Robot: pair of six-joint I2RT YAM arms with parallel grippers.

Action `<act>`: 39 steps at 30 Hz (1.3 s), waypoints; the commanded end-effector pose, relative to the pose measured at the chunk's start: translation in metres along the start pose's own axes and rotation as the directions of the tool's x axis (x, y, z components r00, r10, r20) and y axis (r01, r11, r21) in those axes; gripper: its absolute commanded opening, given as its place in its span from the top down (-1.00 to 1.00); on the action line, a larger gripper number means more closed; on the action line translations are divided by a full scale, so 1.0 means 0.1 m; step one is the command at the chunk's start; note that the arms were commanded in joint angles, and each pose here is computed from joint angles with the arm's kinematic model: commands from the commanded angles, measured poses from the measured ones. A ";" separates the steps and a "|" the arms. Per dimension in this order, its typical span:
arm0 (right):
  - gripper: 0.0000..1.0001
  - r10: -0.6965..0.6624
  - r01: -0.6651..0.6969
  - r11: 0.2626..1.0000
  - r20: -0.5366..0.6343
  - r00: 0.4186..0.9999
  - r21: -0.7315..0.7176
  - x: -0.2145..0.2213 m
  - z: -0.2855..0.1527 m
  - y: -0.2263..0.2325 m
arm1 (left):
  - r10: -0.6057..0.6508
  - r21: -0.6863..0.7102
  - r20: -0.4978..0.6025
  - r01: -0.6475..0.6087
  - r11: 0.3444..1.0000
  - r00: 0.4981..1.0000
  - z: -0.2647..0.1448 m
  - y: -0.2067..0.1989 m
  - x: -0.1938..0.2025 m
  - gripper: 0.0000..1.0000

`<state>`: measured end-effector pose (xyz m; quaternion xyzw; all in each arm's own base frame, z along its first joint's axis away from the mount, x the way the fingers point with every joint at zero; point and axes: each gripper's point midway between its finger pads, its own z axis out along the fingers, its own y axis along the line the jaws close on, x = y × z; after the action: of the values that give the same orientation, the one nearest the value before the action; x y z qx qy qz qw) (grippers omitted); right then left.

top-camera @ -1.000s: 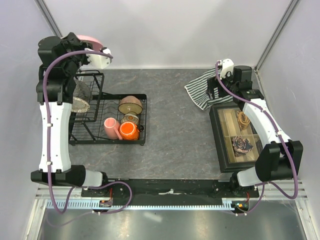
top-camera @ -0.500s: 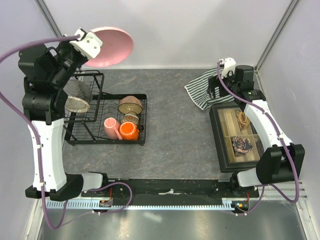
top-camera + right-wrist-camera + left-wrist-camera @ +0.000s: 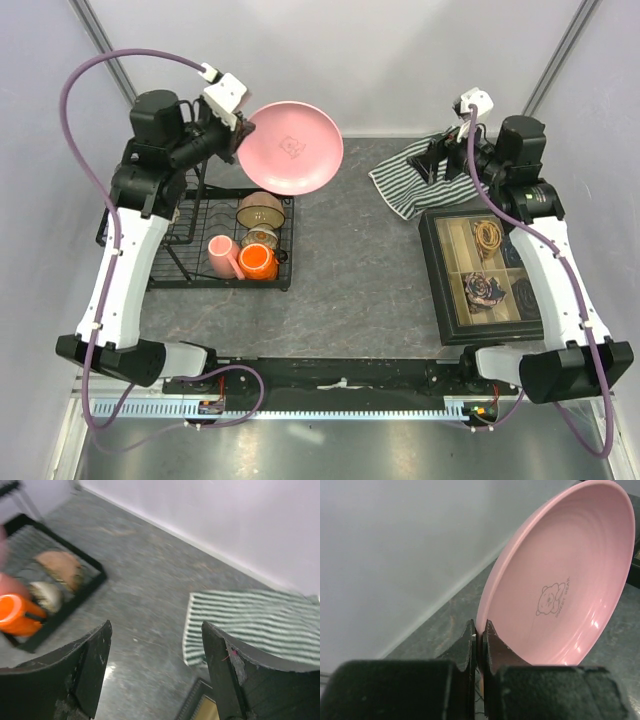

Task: Unload the mixed dishes from the dish rack
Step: Pick up the plate from the dish rack.

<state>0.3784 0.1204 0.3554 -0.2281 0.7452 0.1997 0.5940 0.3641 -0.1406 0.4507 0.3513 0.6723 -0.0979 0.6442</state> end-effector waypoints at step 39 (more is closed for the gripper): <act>0.90 -0.021 0.046 0.885 0.059 0.998 -0.462 -0.49 0.66 1.41 | -0.031 0.109 0.053 0.025 0.994 0.998 0.31 -0.53 -0.03 0.97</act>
<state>0.3665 0.2672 0.3640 -0.3444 0.6958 0.3521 0.5228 0.3647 -0.1933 0.4037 0.3782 0.6864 -0.1384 0.6055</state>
